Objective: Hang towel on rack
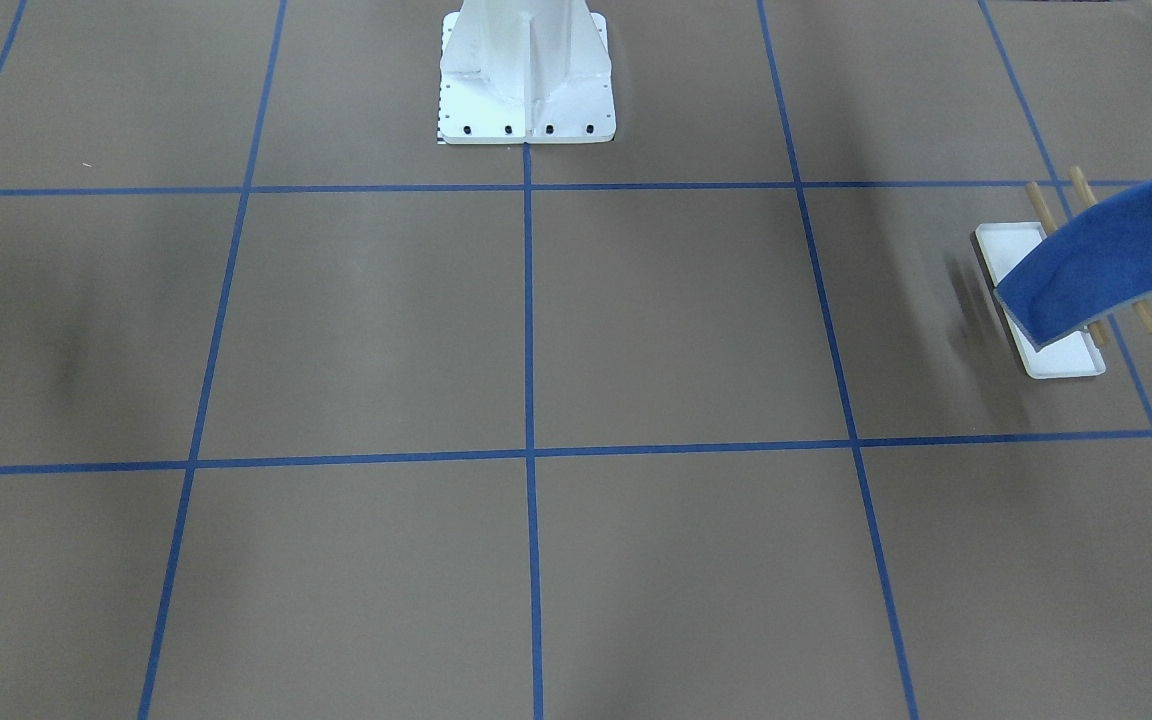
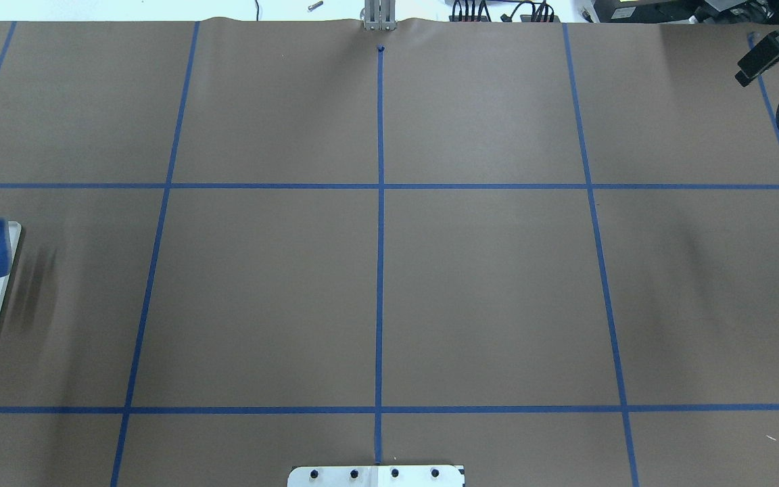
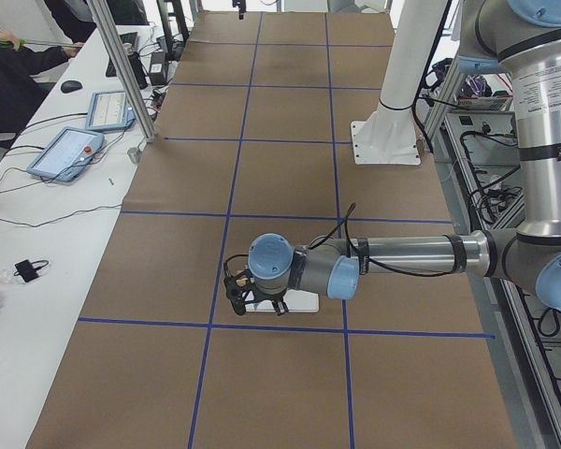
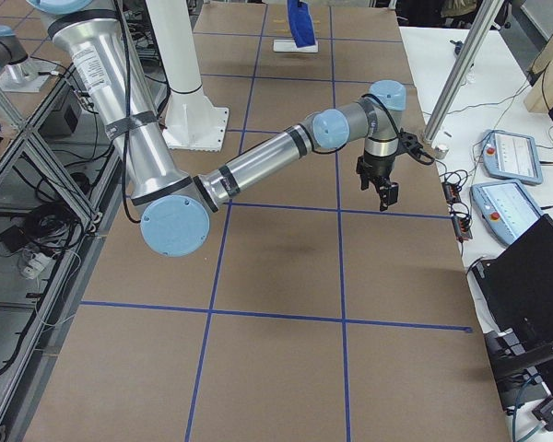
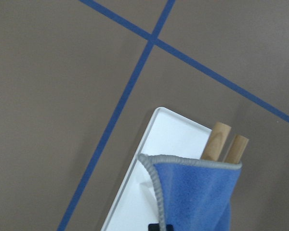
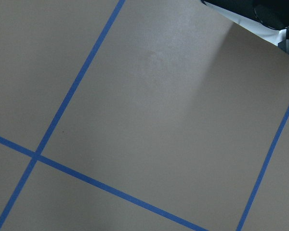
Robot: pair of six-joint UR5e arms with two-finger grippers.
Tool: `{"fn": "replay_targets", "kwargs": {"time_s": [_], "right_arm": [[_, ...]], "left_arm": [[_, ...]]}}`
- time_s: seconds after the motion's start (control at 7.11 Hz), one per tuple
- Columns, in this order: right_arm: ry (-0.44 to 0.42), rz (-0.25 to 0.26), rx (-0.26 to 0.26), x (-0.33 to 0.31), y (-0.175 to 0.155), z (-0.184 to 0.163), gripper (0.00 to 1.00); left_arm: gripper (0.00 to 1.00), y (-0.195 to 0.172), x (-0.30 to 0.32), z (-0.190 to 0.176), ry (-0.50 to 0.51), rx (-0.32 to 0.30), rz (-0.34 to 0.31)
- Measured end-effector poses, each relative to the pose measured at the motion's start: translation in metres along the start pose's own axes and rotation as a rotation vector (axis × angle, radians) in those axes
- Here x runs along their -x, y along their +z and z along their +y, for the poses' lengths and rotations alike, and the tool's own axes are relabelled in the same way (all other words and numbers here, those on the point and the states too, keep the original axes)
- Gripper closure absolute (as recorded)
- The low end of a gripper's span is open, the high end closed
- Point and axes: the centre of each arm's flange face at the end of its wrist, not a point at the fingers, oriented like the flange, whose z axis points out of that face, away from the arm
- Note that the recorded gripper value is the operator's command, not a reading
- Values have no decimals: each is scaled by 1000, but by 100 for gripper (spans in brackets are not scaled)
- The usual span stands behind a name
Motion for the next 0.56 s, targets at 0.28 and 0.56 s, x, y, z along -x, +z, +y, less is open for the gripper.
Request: {"fn": "replay_targets", "kwargs": {"time_s": [0.28,0.56], "right_arm": [[4,-10,1,1,-1,0,0],[5,-13,4,1,0,1,0]], "left_arm": [[9,4,11,4,5,2,-18],[1,0,-1,-6,-2,-4,-16]]}}
